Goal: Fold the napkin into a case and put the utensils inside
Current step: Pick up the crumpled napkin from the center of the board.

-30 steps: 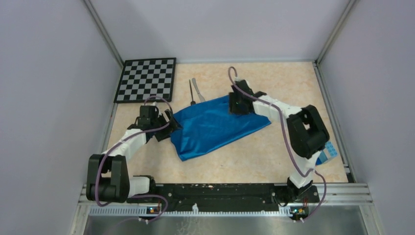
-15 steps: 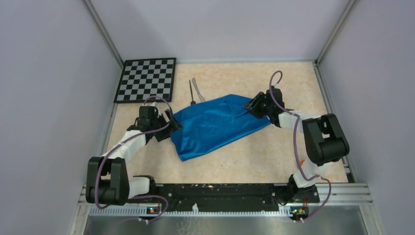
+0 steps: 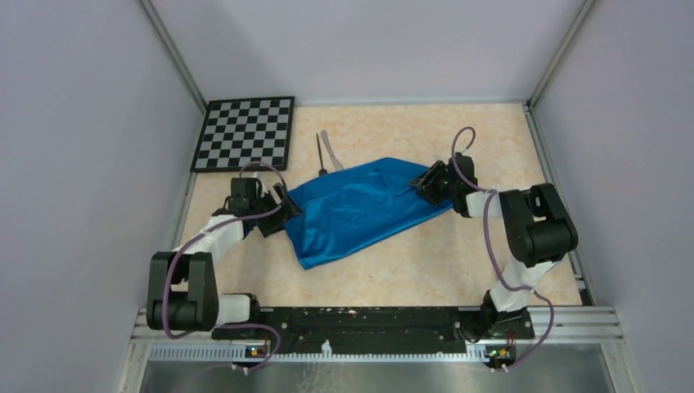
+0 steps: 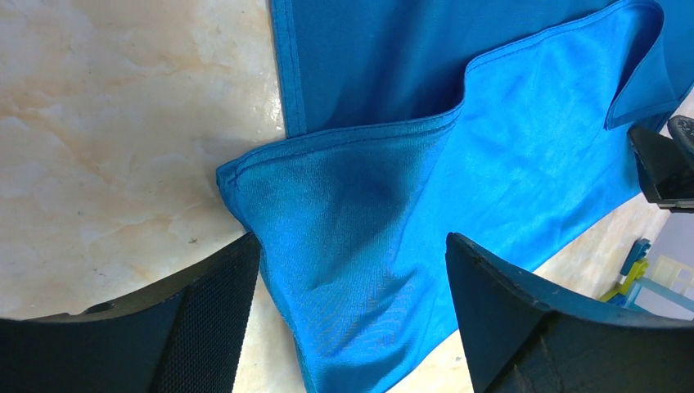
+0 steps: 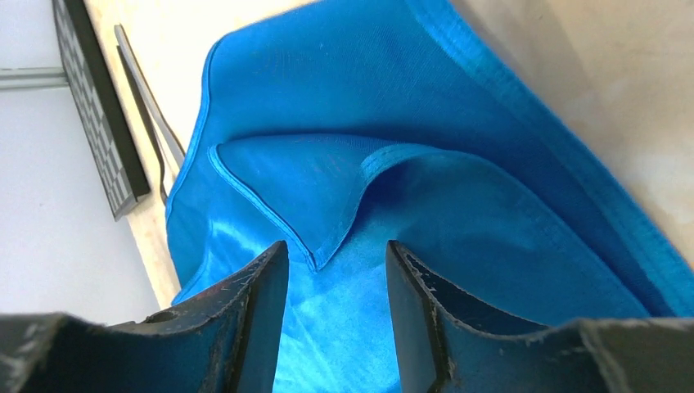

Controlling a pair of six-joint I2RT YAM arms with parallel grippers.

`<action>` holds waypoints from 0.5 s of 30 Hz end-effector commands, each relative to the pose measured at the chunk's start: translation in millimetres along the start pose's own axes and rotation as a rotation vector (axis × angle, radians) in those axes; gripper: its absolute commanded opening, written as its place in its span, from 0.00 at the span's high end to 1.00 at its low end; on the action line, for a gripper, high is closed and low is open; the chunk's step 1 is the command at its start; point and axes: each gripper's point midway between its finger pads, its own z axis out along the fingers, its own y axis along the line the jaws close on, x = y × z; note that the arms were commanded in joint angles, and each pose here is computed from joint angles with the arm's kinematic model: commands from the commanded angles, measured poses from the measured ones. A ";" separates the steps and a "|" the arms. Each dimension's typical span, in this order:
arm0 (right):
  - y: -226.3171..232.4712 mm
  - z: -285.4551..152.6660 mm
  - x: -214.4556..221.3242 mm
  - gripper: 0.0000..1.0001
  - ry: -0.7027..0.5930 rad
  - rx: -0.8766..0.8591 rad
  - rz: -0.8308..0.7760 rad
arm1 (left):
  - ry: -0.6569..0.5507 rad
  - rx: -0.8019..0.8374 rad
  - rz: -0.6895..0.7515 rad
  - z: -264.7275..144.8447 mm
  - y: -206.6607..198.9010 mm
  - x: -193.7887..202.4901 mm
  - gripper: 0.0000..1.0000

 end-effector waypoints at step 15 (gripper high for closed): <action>49.0 25.9 3.3 0.65 0.013 -0.265 -0.012 | -0.027 0.050 0.010 -1.9 -2.6 -2.7 0.23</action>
